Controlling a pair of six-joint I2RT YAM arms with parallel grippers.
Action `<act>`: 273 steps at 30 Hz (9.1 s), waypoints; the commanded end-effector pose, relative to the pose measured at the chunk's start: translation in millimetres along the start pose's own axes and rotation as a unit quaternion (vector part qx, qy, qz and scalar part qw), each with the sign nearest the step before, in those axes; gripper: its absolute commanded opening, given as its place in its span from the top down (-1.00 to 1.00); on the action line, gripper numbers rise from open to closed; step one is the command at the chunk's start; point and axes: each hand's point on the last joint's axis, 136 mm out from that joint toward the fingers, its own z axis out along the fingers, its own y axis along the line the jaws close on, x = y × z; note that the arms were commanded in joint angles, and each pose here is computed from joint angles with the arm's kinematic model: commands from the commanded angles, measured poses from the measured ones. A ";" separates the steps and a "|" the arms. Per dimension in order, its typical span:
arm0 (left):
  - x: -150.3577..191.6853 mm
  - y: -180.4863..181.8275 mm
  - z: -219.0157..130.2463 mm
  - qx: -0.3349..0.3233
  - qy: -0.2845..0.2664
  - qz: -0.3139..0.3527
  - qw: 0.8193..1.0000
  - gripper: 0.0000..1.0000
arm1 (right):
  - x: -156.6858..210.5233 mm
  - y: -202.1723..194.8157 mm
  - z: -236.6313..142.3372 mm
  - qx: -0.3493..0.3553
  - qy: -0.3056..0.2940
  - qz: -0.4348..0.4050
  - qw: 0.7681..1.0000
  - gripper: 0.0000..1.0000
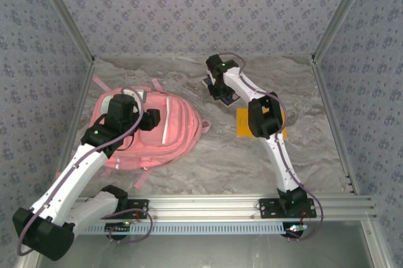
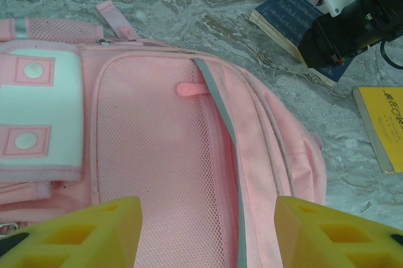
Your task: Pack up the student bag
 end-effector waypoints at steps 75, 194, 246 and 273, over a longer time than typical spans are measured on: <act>29.1 -36.7 30.3 0.074 0.088 0.017 0.993 -0.20 | 57.5 22.0 -27.7 -0.189 -0.001 0.066 0.980 -0.52; 71.1 -61.8 334.3 0.025 0.386 -0.134 0.912 1.00 | 50.9 15.7 -27.2 -0.347 -0.027 0.217 0.912 -0.18; -31.5 -87.5 280.1 0.089 0.283 -0.191 0.936 0.34 | -0.7 -6.7 -65.8 -0.368 -0.140 0.293 0.871 0.99; -78.4 -156.4 -25.3 0.403 0.096 -0.077 0.907 -0.50 | 97.1 118.1 -374.8 -0.596 -0.366 -0.014 0.715 1.00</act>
